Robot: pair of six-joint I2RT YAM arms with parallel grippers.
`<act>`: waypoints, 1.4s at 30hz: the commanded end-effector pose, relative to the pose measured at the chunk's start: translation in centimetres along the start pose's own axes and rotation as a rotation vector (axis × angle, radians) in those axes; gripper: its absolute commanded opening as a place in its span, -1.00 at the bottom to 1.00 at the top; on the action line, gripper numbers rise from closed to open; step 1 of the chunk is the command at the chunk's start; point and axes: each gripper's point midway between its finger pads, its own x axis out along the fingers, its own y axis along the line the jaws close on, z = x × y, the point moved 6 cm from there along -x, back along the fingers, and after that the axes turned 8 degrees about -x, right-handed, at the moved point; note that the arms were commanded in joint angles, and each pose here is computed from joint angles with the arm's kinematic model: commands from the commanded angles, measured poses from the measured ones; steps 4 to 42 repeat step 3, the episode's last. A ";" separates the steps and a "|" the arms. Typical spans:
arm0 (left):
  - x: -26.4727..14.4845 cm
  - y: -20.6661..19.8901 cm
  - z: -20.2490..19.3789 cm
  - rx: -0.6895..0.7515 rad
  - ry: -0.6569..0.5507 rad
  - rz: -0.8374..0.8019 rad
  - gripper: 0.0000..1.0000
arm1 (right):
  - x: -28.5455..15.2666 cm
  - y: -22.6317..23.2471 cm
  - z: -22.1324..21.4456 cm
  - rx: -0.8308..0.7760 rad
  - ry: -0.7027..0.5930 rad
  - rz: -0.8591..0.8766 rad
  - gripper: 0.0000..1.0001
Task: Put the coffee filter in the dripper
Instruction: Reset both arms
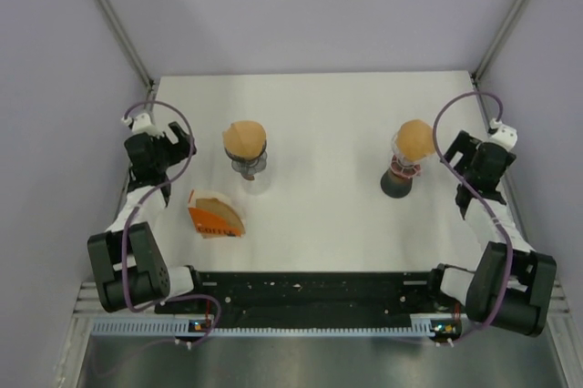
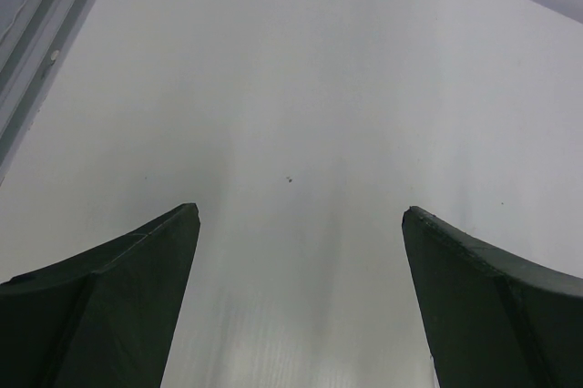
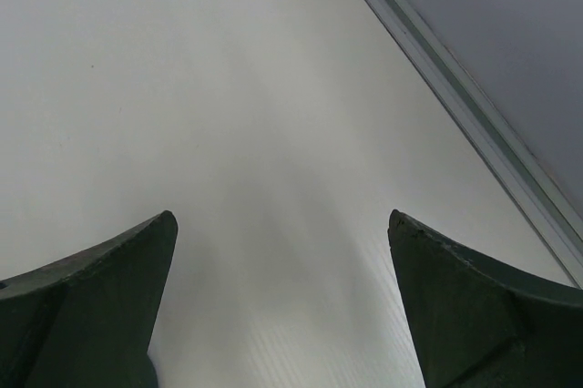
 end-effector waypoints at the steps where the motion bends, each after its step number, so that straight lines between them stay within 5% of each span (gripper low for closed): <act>1: 0.4 -0.7 0.3 0.020 -0.039 -0.048 0.97 | 0.4 0.4 1.4 0.047 -0.120 0.023 0.98; 42: 0.4 -0.6 0.1 0.028 -0.036 -0.055 0.97 | 0.6 0.4 0.9 0.046 -0.121 0.025 0.98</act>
